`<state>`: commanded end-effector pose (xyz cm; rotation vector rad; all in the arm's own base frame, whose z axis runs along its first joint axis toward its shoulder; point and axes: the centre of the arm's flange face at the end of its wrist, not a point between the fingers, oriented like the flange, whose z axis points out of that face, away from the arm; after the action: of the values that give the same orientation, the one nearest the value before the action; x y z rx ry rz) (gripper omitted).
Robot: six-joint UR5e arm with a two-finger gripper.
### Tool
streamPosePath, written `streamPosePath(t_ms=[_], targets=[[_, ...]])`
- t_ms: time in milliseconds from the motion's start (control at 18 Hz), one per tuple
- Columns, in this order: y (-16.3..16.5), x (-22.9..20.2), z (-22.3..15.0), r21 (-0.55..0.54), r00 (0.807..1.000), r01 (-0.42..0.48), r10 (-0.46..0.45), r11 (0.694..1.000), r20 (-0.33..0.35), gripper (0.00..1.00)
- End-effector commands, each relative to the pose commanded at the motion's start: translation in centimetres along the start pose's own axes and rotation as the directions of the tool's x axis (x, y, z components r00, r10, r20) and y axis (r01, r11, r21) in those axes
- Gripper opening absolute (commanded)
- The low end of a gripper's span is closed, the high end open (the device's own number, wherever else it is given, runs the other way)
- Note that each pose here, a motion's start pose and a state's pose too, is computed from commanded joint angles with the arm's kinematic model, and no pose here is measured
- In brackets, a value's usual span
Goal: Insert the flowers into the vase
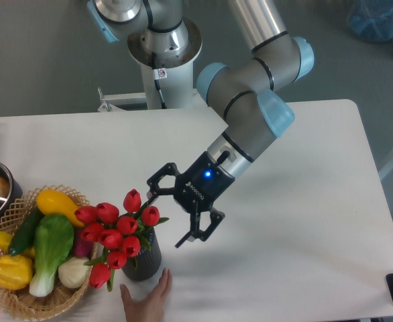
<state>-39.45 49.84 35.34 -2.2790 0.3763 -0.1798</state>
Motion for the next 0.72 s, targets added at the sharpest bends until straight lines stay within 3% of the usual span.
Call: streamPosePath(t_ms=[167, 333, 500, 722], targets=[[-1.2, -0.5, -2.9, -0.129, 0.993, -0.053, 0.067, 0.990, 0.101, 1.00], [-1.1, -1.0, -5.5, -0.342, 0.969, -0.057, 0.135, 0.938, 0.206, 1.00], [-0.2, -1.4, -6.2, -0.422, 0.962, -0.052, 0.160, 0.905, 0.223, 1.00], [1.1, -1.7, -7.1, -0.553, 0.949, -0.018, 0.189, 0.833, 0.254, 1.00]])
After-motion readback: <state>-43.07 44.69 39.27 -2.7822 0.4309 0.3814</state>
